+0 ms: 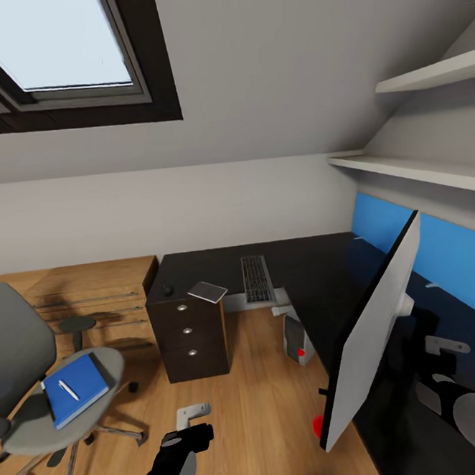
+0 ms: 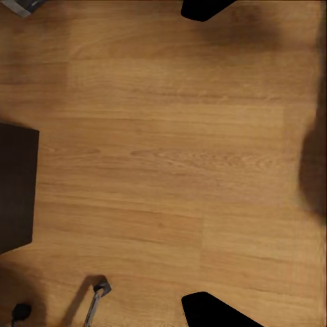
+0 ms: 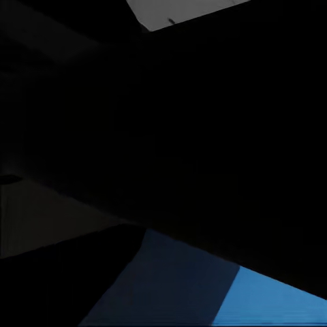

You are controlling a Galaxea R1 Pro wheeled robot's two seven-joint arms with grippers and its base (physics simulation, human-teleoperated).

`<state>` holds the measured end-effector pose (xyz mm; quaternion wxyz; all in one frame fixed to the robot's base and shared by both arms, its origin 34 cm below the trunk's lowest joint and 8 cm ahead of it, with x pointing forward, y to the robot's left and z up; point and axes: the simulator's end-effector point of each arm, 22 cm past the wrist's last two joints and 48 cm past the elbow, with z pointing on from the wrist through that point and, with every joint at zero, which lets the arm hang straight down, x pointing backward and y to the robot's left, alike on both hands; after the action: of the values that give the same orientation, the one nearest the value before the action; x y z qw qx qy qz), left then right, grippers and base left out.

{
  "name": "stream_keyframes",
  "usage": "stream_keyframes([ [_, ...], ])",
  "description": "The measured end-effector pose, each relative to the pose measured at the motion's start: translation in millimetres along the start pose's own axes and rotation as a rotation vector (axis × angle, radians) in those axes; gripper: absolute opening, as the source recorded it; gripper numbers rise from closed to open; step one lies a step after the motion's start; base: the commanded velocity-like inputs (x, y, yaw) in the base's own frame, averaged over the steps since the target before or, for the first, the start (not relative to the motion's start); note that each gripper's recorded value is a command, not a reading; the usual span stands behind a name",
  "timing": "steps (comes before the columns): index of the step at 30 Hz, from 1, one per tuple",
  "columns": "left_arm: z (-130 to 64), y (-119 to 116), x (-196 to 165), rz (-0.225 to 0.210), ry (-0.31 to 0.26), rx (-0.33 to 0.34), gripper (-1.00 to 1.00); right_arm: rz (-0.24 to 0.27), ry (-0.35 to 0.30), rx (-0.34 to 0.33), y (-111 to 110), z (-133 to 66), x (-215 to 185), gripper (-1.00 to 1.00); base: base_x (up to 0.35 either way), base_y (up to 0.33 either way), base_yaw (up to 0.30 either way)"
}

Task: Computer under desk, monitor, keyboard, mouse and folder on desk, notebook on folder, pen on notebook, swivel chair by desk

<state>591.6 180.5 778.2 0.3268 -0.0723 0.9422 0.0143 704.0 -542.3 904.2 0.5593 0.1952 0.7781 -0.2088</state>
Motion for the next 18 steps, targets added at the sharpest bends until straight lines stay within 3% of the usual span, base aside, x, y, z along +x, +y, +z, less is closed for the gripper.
stream_keyframes([
  [18,0.1,1.2,0.0,-0.001,0.001,-0.002,1.0,-0.003,-0.001,-0.008,4.2,-0.7,-0.3,-1.0,-0.33,0.0,0.0],
])
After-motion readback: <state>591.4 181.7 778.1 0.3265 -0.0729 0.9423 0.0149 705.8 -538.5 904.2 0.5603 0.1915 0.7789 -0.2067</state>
